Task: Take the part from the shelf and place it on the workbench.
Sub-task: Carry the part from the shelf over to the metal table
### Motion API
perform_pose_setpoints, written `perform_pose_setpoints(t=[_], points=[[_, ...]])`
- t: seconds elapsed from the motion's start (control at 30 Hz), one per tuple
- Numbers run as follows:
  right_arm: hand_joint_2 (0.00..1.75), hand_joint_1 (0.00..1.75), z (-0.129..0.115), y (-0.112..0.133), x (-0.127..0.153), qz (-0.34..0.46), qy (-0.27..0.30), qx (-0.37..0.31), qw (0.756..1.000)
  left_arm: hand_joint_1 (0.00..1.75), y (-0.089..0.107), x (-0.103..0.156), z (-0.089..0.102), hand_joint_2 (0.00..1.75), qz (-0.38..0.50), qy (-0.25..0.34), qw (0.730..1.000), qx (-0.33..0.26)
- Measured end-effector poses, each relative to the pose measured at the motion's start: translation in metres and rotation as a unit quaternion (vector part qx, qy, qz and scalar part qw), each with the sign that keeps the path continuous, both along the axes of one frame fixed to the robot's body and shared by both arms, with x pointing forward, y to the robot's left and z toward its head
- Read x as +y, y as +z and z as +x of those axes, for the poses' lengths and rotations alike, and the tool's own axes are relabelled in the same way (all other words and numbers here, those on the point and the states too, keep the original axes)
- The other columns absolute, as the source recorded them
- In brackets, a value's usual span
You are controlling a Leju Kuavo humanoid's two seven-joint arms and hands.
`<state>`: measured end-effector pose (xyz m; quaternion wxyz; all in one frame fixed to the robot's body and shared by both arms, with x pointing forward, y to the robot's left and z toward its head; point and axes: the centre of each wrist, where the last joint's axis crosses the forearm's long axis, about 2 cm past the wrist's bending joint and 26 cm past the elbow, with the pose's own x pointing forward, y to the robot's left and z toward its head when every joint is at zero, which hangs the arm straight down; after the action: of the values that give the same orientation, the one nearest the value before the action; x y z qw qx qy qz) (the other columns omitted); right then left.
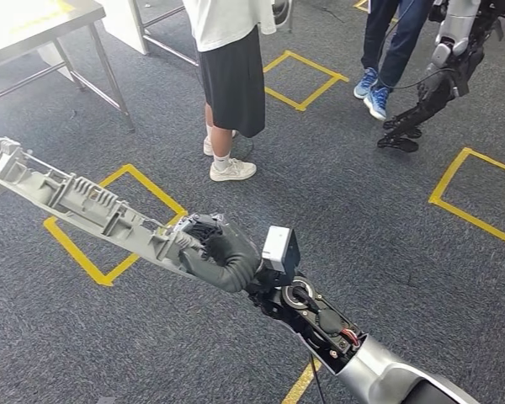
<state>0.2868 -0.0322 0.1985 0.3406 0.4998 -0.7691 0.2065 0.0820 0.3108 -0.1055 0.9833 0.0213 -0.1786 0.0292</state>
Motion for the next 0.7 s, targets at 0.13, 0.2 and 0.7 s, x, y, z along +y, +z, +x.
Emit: perform_pose_setpoints(t=[0.13, 0.2, 0.7], points=[[1.75, 1.75, 0.0004, -0.0018, -0.0002, -0.002, -0.001, 0.002, 1.000, 0.00, 0.0000, 0.0000, 0.0000, 1.75, 0.000, 0.000, 1.000, 0.000], [1.75, 1.75, 0.0005, -0.0024, -0.0002, -0.003, -0.001, 0.003, 1.000, 0.00, 0.0000, 0.0000, -0.0001, 1.75, 0.000, -0.001, 1.000, 0.000], [1.75, 1.75, 0.0008, -0.0037, -0.0003, -0.006, -0.002, 0.004, 1.000, 0.00, -0.0002, -0.0006, -0.0007, 1.75, 0.001, -0.009, 1.000, 0.001]])
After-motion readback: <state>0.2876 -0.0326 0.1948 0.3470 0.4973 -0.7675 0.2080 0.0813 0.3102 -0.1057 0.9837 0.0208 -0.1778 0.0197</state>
